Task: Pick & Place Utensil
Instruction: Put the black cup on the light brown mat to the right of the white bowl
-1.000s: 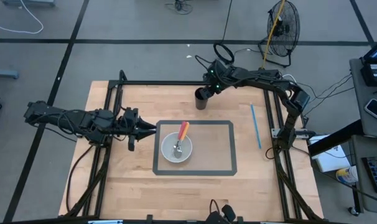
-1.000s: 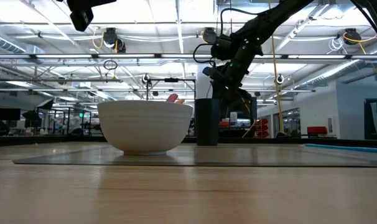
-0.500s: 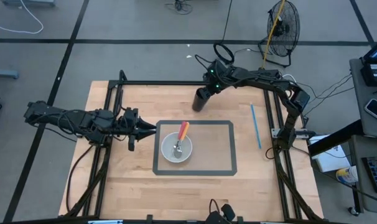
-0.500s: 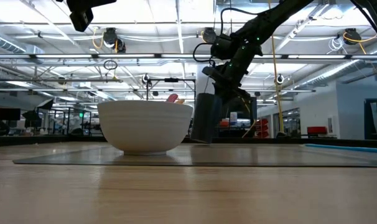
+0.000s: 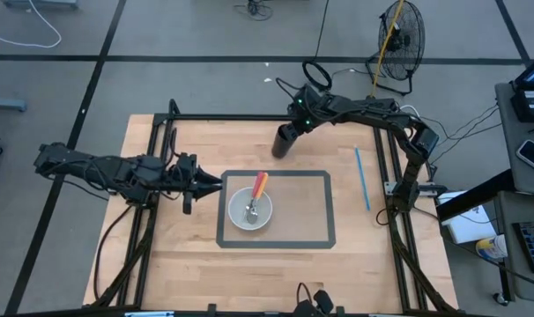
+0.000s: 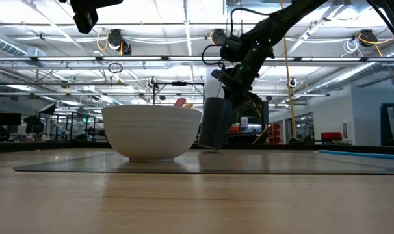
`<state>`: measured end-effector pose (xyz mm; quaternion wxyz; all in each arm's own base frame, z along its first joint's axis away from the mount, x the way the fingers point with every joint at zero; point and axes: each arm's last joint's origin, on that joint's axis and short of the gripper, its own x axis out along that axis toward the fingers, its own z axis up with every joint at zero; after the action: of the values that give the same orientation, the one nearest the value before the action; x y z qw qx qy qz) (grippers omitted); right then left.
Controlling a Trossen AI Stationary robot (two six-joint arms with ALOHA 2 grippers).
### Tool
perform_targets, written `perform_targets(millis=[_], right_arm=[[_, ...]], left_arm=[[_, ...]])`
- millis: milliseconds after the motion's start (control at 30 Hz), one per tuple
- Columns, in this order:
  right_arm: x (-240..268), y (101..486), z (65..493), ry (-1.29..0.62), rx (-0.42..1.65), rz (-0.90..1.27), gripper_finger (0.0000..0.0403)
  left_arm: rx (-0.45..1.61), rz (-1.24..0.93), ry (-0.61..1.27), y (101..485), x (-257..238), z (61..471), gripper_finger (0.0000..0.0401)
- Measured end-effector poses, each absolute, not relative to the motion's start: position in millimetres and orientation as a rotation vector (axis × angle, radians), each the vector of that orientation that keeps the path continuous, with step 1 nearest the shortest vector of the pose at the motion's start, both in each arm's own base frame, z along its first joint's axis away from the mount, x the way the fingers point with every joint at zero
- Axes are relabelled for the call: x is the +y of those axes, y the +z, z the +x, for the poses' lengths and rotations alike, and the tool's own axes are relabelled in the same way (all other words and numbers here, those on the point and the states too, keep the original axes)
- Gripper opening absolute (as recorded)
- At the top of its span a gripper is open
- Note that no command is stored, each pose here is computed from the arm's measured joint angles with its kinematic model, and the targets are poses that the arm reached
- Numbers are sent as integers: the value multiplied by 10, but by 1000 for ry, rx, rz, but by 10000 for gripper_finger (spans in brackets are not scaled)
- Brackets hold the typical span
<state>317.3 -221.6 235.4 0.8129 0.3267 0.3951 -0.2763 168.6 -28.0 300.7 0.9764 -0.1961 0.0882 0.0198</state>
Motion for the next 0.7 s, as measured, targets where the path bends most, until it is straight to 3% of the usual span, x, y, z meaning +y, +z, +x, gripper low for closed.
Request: perform_targets(millis=[300,700], right_arm=[[-2127,2597,3097,-577,796,668,1],[-1772,3311,2663,-575,697,597,1]], left_arm=[[226,-409,37,2936,-301,1772,113],[199,-384,29,2954,-307,1804,113]])
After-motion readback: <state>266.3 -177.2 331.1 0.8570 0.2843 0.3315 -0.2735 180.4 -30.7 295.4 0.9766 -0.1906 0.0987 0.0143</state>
